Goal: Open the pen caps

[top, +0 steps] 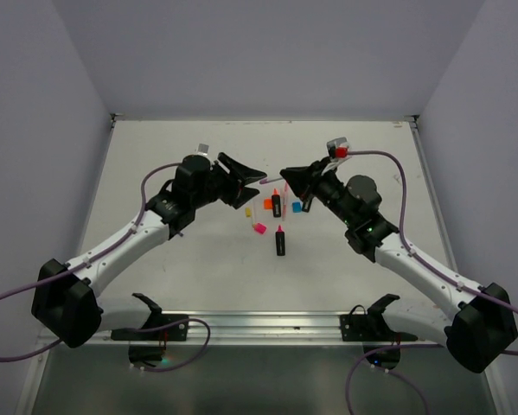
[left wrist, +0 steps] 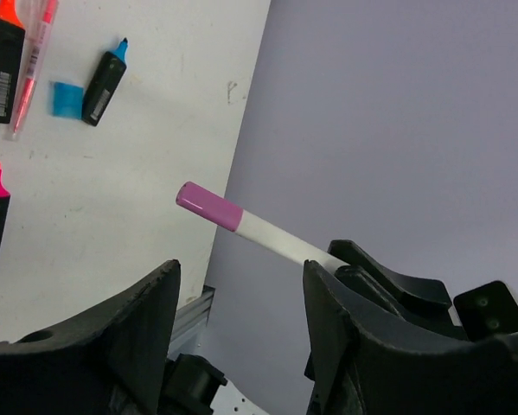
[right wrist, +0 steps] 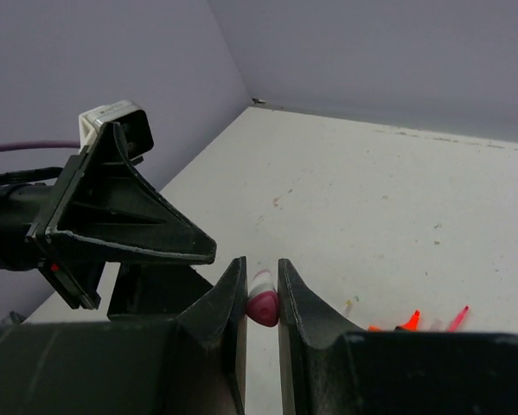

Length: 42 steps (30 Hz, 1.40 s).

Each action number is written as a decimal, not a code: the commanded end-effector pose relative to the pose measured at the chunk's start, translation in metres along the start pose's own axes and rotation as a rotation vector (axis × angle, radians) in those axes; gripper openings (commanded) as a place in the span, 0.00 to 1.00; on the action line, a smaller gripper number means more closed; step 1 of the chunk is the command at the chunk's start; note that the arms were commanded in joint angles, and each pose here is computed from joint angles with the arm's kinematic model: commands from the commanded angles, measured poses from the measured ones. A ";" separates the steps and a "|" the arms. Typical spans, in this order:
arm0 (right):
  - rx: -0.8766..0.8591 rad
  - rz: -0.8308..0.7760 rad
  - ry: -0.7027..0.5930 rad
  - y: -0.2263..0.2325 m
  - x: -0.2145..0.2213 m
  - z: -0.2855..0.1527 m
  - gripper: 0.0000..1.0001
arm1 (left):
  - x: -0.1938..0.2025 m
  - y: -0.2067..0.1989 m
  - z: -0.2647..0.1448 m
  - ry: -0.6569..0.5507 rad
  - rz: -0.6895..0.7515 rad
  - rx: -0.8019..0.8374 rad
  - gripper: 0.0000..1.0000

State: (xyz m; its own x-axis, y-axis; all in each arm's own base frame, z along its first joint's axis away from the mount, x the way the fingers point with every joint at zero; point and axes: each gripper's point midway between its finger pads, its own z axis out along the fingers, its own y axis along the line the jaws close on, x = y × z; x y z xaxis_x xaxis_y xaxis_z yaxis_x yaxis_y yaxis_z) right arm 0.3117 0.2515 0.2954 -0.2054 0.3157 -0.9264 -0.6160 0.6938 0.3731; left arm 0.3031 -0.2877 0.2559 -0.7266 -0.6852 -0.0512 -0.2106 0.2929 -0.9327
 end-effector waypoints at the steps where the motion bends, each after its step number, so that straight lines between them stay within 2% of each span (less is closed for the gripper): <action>1: -0.053 -0.053 -0.152 0.014 -0.035 0.000 0.00 | -0.008 -0.031 0.003 -0.048 -0.114 0.069 0.61; 9: -0.150 -0.071 -0.188 0.031 -0.038 0.004 0.00 | -0.017 -0.048 0.012 -0.086 -0.144 0.103 0.62; 20: -0.231 -0.128 -0.192 0.046 -0.029 0.004 0.00 | -0.017 -0.065 0.015 -0.065 -0.194 0.154 0.58; 23: -0.252 -0.158 -0.198 0.049 -0.025 0.002 0.00 | -0.016 -0.069 0.014 -0.054 -0.218 0.169 0.53; 26: -0.270 -0.188 -0.201 0.051 -0.021 0.001 0.01 | -0.014 -0.074 0.013 -0.041 -0.235 0.192 0.43; 27: -0.276 -0.199 -0.200 0.052 -0.019 0.000 0.02 | -0.014 -0.075 0.013 -0.041 -0.237 0.195 0.35; 29: -0.291 -0.211 -0.203 0.054 -0.017 0.000 0.03 | -0.016 -0.079 0.011 -0.048 -0.242 0.200 0.29; 30: -0.304 -0.219 -0.196 0.055 -0.014 -0.001 0.05 | -0.017 -0.080 0.010 -0.052 -0.245 0.203 0.22; 32: -0.317 -0.225 -0.202 0.057 -0.013 -0.001 0.08 | -0.018 -0.081 0.010 -0.057 -0.257 0.208 0.18; 38: -0.339 -0.228 -0.192 0.059 -0.008 -0.004 0.28 | -0.020 -0.090 0.005 -0.051 -0.303 0.256 0.00; 40: -0.338 -0.220 -0.185 0.060 -0.008 -0.005 0.38 | -0.021 -0.092 0.005 -0.051 -0.313 0.272 0.00; 41: -0.330 -0.215 -0.179 0.059 -0.007 -0.006 0.53 | -0.021 -0.093 0.005 -0.048 -0.311 0.276 0.00; 42: -0.329 -0.210 -0.188 0.061 -0.014 -0.009 0.59 | -0.022 -0.092 0.005 -0.051 -0.301 0.274 0.00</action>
State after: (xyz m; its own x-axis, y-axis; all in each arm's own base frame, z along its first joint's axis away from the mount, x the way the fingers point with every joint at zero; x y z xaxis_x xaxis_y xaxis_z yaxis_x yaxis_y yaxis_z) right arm 0.2826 0.2818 0.3176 0.0524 0.3064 -0.9505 -0.8191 0.5576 0.1346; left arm 0.3454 -0.2999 0.3041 -0.5897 -0.7785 0.2149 -0.3014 -0.0347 -0.9529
